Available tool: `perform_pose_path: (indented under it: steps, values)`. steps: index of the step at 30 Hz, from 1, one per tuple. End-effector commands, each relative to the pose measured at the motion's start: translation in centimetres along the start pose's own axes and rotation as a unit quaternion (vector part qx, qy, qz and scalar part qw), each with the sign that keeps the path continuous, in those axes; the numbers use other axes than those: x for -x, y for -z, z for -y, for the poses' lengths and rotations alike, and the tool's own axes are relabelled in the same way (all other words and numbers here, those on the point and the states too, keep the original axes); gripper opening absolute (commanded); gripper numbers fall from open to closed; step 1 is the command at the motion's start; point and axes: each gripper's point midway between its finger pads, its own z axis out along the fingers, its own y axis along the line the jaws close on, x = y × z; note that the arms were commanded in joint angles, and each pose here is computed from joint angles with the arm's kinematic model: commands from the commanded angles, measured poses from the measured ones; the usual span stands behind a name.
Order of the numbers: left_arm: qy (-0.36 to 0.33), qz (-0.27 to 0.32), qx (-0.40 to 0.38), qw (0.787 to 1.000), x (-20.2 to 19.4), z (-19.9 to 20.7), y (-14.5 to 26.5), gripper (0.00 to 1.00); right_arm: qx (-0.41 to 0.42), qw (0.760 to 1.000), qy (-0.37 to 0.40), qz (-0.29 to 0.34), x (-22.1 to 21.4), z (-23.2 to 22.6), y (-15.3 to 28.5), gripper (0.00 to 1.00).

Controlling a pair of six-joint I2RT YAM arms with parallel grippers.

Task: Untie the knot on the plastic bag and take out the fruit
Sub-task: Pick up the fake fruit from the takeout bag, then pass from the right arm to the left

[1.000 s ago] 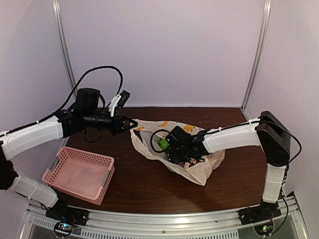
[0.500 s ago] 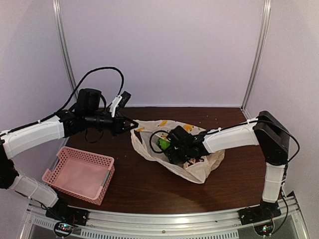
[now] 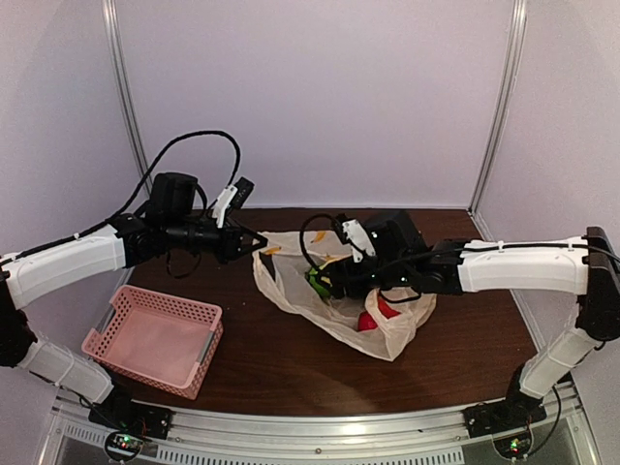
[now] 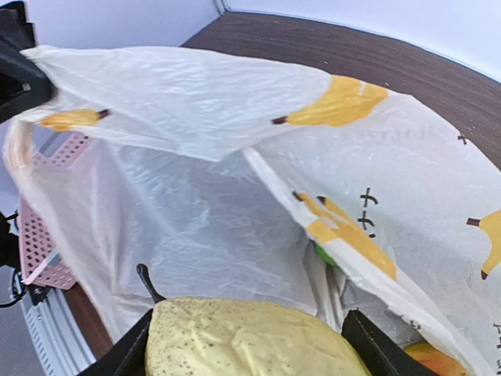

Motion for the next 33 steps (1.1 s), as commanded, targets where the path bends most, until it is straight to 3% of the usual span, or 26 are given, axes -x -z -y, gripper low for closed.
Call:
perform_pose_path:
  steps: [1, 8, 13, 14, 17, 21, 24, 30, 33]
  values:
    - [-0.008, 0.005, 0.019, 1.0, 0.3, -0.6, -0.1, 0.0, 0.116, 0.992, 0.011, 0.04, 1.5, -4.3, 3.0, 0.64]
    - [-0.012, 0.003, 0.026, 1.0, 0.2, -0.9, -0.2, 0.0, 0.219, 0.969, 0.004, 0.112, 4.9, -7.9, 7.6, 0.64]
    - [-0.018, -0.002, 0.04, 0.999, 0.2, -1.3, 0.0, 0.02, 0.237, 0.959, -0.004, 0.153, 7.3, -8.7, 10.1, 0.65]
    - [-0.022, -0.001, 0.045, 0.999, 0.4, -1.4, 0.1, 0.09, 0.236, 0.959, -0.004, 0.157, 7.7, -8.7, 10.5, 0.65]
    - [-0.037, 0.014, 0.072, 0.997, 1.8, -1.6, 1.4, 0.54, 0.242, 0.956, -0.002, 0.166, 8.2, -8.9, 11.3, 0.65]
    - [-0.064, 0.074, 0.087, 0.991, 4.4, -0.1, 4.6, 0.85, 0.265, 0.949, -0.003, 0.174, 8.2, -9.5, 12.2, 0.65]
    - [-0.105, 0.134, 0.061, 0.983, 5.6, 3.0, 6.8, 0.92, 0.291, 0.941, -0.009, 0.173, 8.4, -10.3, 13.0, 0.66]
    - [-0.242, 0.209, -0.016, 0.947, 4.8, 12.2, 7.9, 0.93, 0.372, 0.914, -0.033, 0.157, 8.8, -12.7, 15.3, 0.66]
    - [-0.258, 0.223, -0.041, 0.939, 4.8, 14.4, 7.6, 0.93, 0.413, 0.898, -0.038, 0.146, 8.8, -14.0, 16.5, 0.67]
